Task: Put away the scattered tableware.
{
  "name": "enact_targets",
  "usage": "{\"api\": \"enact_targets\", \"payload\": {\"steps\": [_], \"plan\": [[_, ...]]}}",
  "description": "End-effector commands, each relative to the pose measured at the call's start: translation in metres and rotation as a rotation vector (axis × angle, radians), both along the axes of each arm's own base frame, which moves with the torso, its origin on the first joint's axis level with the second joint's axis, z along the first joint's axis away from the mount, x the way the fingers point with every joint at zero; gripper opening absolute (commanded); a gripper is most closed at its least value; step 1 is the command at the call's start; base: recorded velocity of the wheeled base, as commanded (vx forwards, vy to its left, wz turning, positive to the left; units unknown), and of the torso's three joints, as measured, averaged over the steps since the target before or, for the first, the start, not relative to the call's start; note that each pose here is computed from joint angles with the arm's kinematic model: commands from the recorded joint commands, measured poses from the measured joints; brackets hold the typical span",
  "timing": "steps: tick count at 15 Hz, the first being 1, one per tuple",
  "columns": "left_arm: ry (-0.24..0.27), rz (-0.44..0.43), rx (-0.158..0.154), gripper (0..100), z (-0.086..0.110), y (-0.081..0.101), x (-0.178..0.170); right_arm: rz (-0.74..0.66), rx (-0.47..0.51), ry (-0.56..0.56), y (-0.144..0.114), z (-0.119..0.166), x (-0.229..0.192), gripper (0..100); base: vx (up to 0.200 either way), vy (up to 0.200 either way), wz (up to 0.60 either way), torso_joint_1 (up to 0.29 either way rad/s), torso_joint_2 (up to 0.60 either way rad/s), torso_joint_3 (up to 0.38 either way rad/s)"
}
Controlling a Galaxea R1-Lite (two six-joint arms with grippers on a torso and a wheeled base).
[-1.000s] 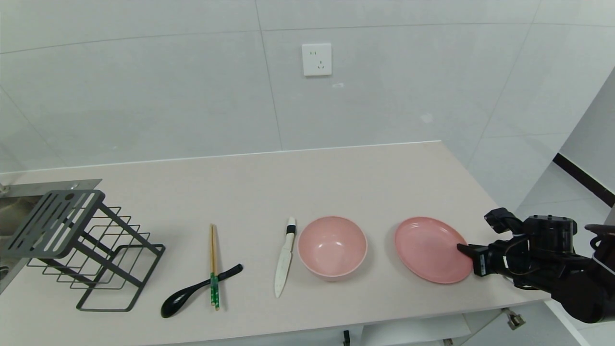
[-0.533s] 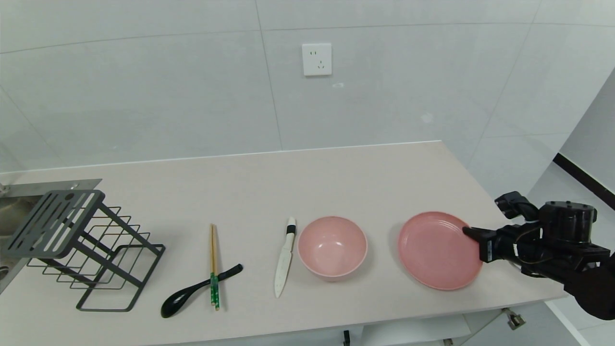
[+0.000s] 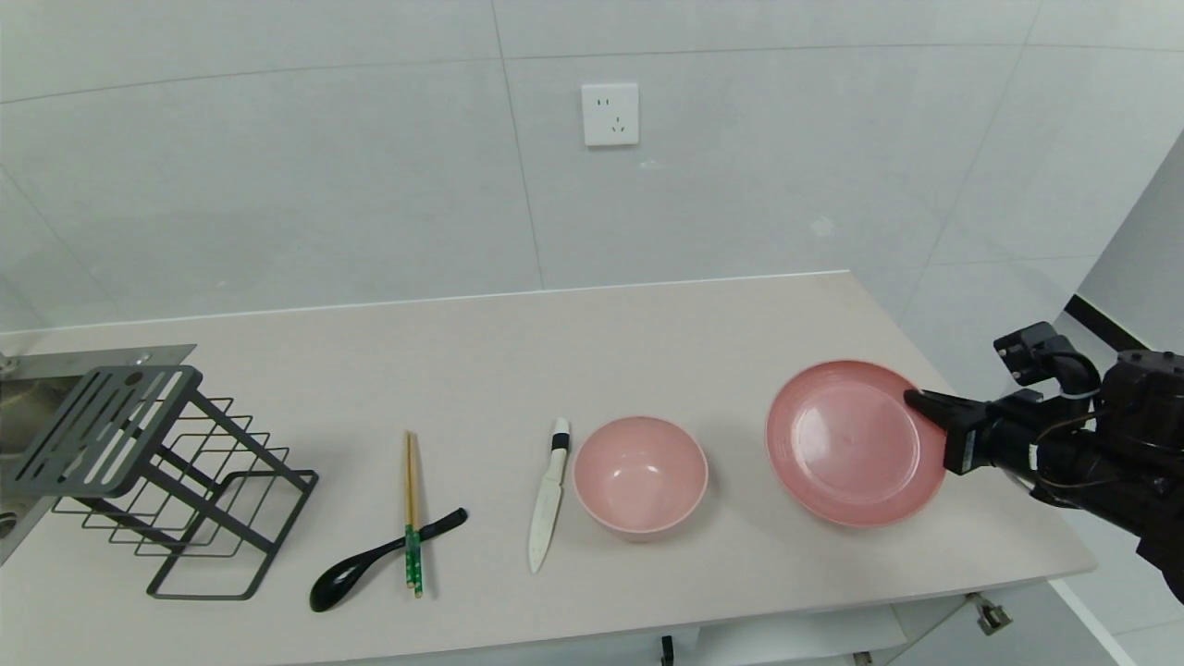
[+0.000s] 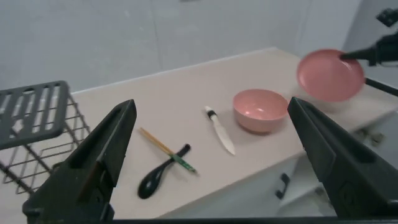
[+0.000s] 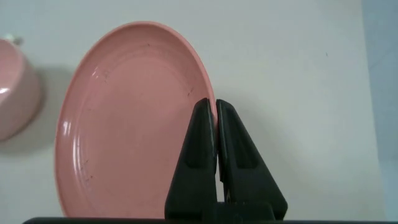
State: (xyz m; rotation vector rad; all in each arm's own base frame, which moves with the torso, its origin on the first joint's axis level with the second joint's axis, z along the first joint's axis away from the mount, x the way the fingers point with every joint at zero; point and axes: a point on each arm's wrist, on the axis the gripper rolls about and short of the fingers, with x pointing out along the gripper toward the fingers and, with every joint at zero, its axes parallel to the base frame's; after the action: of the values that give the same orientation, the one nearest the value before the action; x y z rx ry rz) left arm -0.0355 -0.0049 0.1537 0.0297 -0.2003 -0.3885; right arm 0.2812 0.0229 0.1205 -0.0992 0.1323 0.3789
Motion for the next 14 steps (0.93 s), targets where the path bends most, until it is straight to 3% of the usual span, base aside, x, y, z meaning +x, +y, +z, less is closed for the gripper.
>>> {"api": "enact_targets", "payload": {"steps": [1, 4, 7, 9, 10, 14], "plan": [[0.129, -0.089, 0.023, 100, 0.018, -0.001, 0.020, 0.016, 0.005, -0.058, 0.003, 0.016, -0.015, 0, 0.000, 0.000, 0.00, 0.000, 0.00, 0.000], [0.246, -0.143, 0.074, 100, 0.024, -0.006, 0.053, 0.014, 0.030, -0.112, 0.002, 0.032, -0.037, 0, 0.000, 0.000, 0.00, 0.000, 0.00, 0.000], [0.220, -0.146, 0.119, 100, 0.038, -0.013, 0.104, 0.015, 0.030, -0.111, -0.001, 0.029, -0.078, 0, 0.000, 0.000, 0.00, 0.000, 0.00, 0.000], [0.217, -0.177, 0.120, 100, 0.039, -0.017, 0.120, 0.005, 0.039, -0.200, -0.004, 0.042, -0.084, 0, 0.000, 0.000, 0.00, 0.000, 0.00, 0.000], [0.258, -0.207, 0.110, 100, 0.036, -0.021, 0.127, -0.003, 0.043, -0.259, -0.006, 0.055, -0.081, 0, 0.000, 0.000, 0.00, 0.000, 0.00, 0.000], [0.318, -0.232, 0.110, 100, 0.035, -0.026, 0.144, -0.014, 0.049, -0.278, -0.009, 0.060, -0.083, 0, 0.000, 0.000, 0.00, 0.000, 0.00, 0.000]]}}
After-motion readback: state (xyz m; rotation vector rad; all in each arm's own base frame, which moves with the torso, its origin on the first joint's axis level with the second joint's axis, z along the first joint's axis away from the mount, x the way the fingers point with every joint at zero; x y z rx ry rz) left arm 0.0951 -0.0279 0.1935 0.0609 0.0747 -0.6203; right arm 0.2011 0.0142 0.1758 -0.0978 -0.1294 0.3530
